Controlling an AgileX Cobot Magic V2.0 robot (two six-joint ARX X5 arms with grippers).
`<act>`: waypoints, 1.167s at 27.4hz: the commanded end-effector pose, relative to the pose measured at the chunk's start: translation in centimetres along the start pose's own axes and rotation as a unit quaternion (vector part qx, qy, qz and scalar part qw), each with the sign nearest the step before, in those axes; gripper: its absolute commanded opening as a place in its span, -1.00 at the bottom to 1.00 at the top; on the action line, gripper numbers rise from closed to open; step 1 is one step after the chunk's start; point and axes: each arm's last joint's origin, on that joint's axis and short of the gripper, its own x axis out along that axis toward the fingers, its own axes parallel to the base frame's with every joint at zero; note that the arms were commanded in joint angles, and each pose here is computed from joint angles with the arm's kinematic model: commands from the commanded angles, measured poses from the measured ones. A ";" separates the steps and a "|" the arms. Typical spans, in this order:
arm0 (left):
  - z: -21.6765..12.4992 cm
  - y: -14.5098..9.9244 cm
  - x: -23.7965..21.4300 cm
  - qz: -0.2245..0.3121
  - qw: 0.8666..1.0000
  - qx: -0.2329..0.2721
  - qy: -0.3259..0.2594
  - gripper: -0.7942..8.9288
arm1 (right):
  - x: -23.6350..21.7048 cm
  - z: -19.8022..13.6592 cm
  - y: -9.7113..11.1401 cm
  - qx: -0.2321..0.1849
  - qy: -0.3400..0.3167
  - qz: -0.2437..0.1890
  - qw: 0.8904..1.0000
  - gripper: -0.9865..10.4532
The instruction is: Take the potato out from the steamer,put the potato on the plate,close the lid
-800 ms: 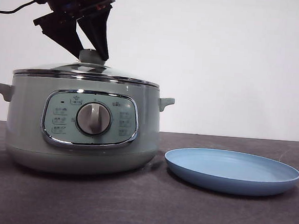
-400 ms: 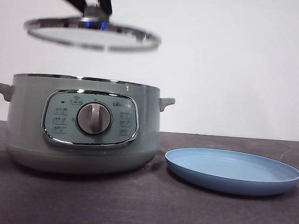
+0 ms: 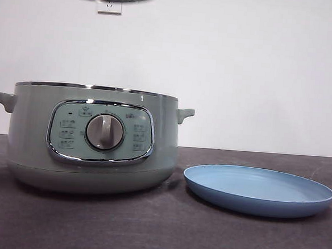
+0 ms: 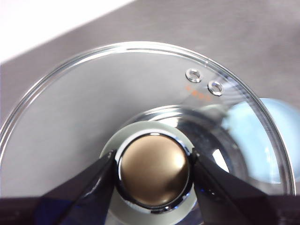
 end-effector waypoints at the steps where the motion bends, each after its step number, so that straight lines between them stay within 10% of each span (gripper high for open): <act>1: -0.1 0.7 -3.1 0.060 0.998 0.003 -0.018 -0.85 | 1.2 0.4 0.6 0.000 0.008 0.016 1.000 0.37; 17: -3.4 3.1 -11.9 0.350 0.934 -0.056 -0.034 -0.85 | 15.0 4.0 5.6 -0.064 0.149 -0.007 0.987 0.38; 32: -4.1 3.4 -13.2 0.334 0.939 -0.070 -0.050 -0.85 | 33.8 -5.4 6.0 -0.122 0.316 -0.065 0.939 0.37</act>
